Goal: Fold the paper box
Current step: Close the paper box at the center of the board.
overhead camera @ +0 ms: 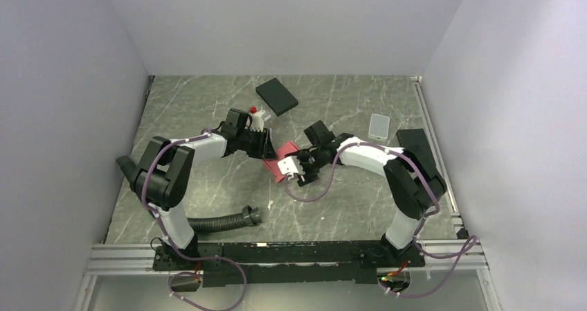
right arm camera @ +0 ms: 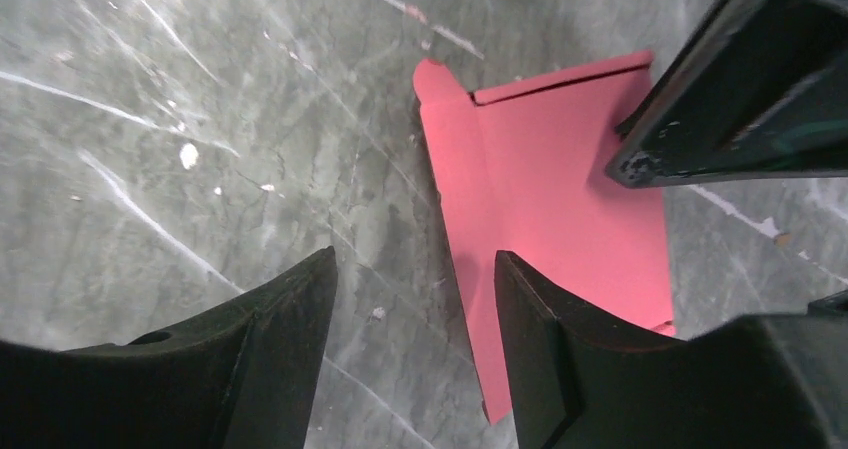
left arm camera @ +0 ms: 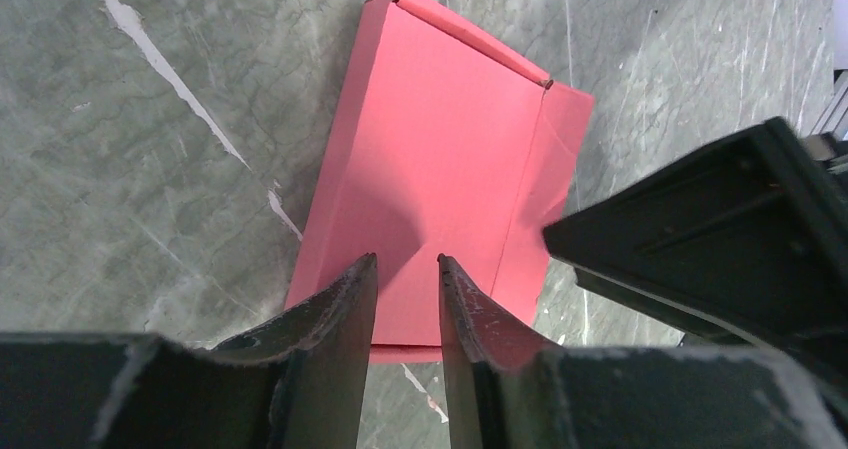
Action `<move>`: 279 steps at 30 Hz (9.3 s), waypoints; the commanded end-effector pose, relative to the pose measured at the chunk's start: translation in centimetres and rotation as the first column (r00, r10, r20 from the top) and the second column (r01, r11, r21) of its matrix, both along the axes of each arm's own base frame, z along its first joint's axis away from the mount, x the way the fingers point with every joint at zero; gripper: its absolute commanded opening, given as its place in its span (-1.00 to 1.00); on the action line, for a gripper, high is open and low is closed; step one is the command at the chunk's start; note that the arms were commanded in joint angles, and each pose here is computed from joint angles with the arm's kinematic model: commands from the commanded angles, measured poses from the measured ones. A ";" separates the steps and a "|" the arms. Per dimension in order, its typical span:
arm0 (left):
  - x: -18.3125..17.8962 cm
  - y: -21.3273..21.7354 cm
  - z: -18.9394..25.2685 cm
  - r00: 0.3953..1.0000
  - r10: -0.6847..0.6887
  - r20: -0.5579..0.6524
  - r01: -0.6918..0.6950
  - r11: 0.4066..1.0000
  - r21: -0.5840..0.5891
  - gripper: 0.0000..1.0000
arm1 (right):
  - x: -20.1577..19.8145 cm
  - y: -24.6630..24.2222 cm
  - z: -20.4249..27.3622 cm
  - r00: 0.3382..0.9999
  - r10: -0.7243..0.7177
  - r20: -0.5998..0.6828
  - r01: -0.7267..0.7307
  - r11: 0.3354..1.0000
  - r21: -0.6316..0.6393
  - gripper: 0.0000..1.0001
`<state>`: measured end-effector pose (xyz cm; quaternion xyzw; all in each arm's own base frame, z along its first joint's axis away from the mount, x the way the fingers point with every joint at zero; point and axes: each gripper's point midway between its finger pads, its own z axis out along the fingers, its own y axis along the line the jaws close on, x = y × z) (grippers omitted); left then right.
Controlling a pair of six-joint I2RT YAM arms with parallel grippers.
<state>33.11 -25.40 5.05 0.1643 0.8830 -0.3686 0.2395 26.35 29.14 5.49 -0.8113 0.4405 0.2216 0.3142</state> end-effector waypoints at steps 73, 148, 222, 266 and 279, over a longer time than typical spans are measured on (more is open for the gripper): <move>-2.6 0.7 3.3 0.894 0.410 -0.180 -0.445 0.776 -0.447 0.64 | 11.7 -4.6 -4.5 -0.015 -0.650 -0.760 0.735 0.508 -0.449 -0.90; -2.4 -2.7 11.1 0.740 0.029 -0.672 -0.620 0.419 -0.664 0.22 | 6.1 -0.1 10.2 0.718 -0.334 0.611 0.195 0.939 0.283 -0.33; -4.8 -2.1 1.8 0.984 0.171 -0.041 -0.160 0.967 0.198 0.42 | -1.0 -8.6 6.3 0.758 -0.381 -0.530 0.511 0.851 0.119 0.85; -7.2 -2.8 -5.6 0.981 0.059 -0.185 0.038 0.875 0.482 0.30 | -3.4 -6.6 -1.4 0.984 -0.176 -0.003 0.176 0.984 -0.026 -0.17; -7.3 -3.0 -5.4 0.983 0.046 -0.178 0.043 0.884 0.466 0.30 | -2.4 -6.6 -2.3 0.971 -0.235 -0.029 0.233 0.971 -0.059 -0.34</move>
